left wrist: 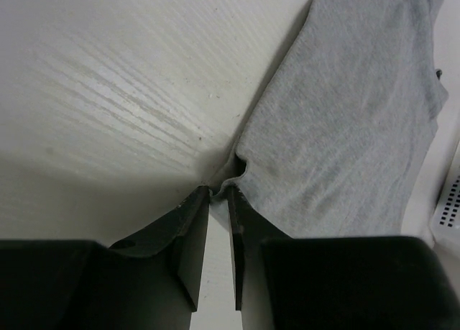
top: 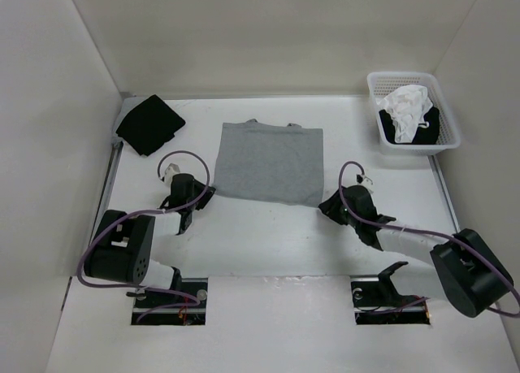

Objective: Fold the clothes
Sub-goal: Fold the tank top

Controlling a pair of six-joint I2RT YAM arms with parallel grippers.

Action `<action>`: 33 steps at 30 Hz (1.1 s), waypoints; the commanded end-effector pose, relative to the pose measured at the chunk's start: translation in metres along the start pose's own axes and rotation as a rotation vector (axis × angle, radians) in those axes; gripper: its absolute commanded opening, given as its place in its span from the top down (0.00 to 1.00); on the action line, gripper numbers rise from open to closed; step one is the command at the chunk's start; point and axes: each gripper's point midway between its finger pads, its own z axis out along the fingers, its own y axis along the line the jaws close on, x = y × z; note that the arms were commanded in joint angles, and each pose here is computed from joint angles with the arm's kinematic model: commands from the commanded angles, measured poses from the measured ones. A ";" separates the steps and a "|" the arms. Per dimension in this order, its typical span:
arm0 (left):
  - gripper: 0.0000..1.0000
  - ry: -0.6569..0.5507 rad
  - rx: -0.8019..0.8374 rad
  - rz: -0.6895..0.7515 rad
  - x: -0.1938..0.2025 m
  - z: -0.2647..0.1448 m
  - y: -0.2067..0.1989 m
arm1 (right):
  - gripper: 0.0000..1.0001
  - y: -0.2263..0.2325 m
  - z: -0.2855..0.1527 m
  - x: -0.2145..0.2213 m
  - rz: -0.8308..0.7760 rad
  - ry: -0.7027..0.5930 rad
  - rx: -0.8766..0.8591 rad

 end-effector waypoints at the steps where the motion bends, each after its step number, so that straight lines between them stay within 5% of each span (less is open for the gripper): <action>1: 0.87 0.027 0.007 0.007 0.005 0.007 -0.002 | 0.60 0.026 0.003 -0.015 0.019 -0.055 -0.070; 8: 0.98 0.015 0.053 -0.015 -0.001 0.011 -0.009 | 0.52 0.024 0.011 -0.013 0.047 -0.053 -0.059; 15: 0.99 0.014 0.074 -0.015 -0.001 0.006 -0.012 | 0.67 0.025 0.016 -0.008 0.108 -0.023 -0.064; 21: 0.99 0.035 0.072 -0.016 0.003 0.008 -0.010 | 0.65 0.020 0.014 0.000 0.125 0.002 -0.049; 29: 1.00 0.013 0.098 -0.030 -0.005 0.007 -0.020 | 0.95 0.022 0.024 -0.014 0.152 -0.020 -0.047; 33: 1.00 -0.042 0.144 -0.044 -0.025 -0.007 -0.032 | 1.00 0.027 0.014 -0.032 0.141 -0.081 -0.069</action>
